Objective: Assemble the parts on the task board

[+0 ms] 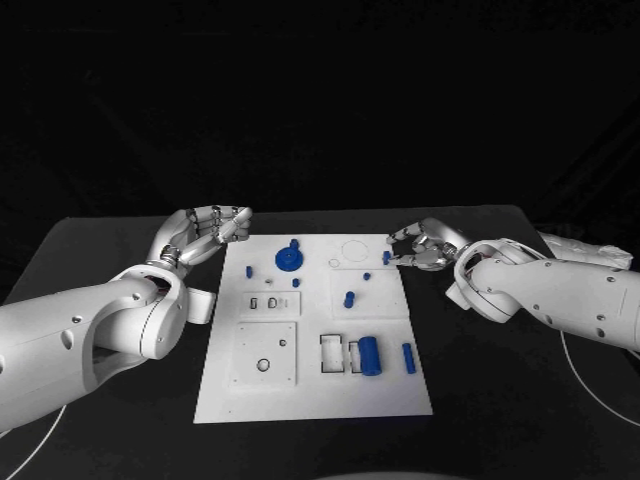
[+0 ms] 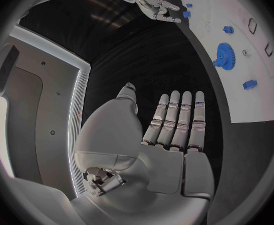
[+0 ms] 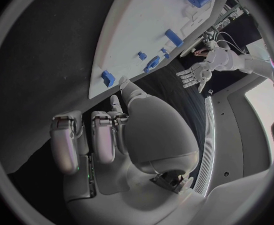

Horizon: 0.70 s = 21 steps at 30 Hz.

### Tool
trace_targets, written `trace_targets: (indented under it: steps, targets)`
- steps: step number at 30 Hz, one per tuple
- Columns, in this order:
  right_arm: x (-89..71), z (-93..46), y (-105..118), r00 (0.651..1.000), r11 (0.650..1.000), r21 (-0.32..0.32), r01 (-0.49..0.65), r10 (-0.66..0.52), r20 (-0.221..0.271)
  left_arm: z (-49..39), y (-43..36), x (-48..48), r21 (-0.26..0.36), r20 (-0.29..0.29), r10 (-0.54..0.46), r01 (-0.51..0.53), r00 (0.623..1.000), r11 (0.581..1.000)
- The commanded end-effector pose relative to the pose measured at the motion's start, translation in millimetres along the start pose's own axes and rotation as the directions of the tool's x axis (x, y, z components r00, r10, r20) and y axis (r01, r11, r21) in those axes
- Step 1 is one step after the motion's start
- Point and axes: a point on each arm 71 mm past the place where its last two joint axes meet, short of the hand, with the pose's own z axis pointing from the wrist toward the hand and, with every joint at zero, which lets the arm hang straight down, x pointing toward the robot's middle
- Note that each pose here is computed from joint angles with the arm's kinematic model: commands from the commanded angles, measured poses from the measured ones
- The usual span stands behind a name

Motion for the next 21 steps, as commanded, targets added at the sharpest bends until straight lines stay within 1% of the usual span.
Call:
trace_targets:
  steps: [1, 11, 21]
  targets:
    - [3.6, 1.5, -0.9, 1.000, 1.000, 0.013, 0.014, -0.014, -0.026, -0.3, -2.0, 1.5, 0.017, -0.014, -0.002, 0.002, 1.000, 1.000]
    - [6.6, 4.2, -1.2, 0.999, 0.999, 0.036, 0.026, -0.025, -0.041, -0.6, -2.2, 1.3, 0.017, -0.014, -0.002, 0.002, 1.000, 1.000]
    - [9.1, 5.7, -2.0, 0.998, 0.998, 0.052, 0.035, -0.032, -0.062, -1.1, -1.8, -1.1, 0.016, -0.009, 0.001, -0.001, 1.000, 1.000]
